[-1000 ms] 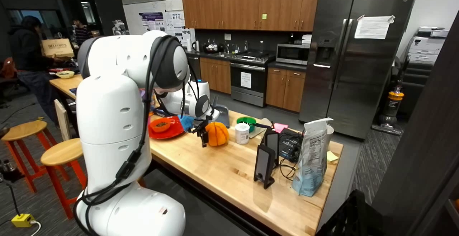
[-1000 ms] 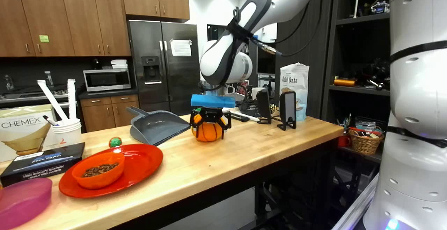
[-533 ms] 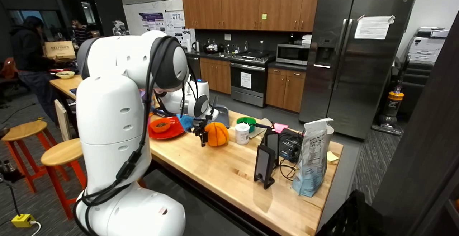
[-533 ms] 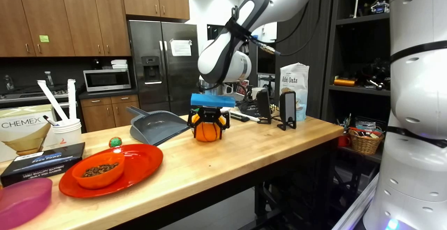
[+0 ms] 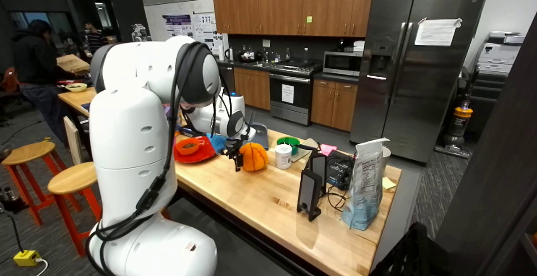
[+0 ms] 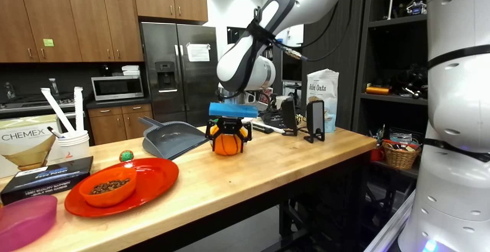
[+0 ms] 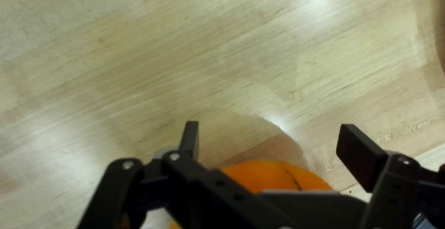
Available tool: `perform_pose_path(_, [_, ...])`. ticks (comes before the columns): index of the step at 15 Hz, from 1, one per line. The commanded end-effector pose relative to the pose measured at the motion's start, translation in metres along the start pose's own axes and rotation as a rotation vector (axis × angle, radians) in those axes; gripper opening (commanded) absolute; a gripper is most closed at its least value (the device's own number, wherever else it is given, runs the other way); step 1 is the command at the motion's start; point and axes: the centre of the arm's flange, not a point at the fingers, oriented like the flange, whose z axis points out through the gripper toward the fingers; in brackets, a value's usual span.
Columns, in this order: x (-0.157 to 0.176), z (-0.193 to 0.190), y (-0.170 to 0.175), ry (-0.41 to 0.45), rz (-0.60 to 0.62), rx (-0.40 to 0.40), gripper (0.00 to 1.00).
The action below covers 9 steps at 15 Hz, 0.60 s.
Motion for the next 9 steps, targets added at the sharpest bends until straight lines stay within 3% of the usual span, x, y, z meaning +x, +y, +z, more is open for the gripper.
perform_pose_path(1, [0.000, -0.001, -0.002, 0.000, -0.019, 0.011, 1.00])
perform_pose_path(9, [0.024, -0.003, -0.005, -0.051, -0.514, 0.016, 1.00])
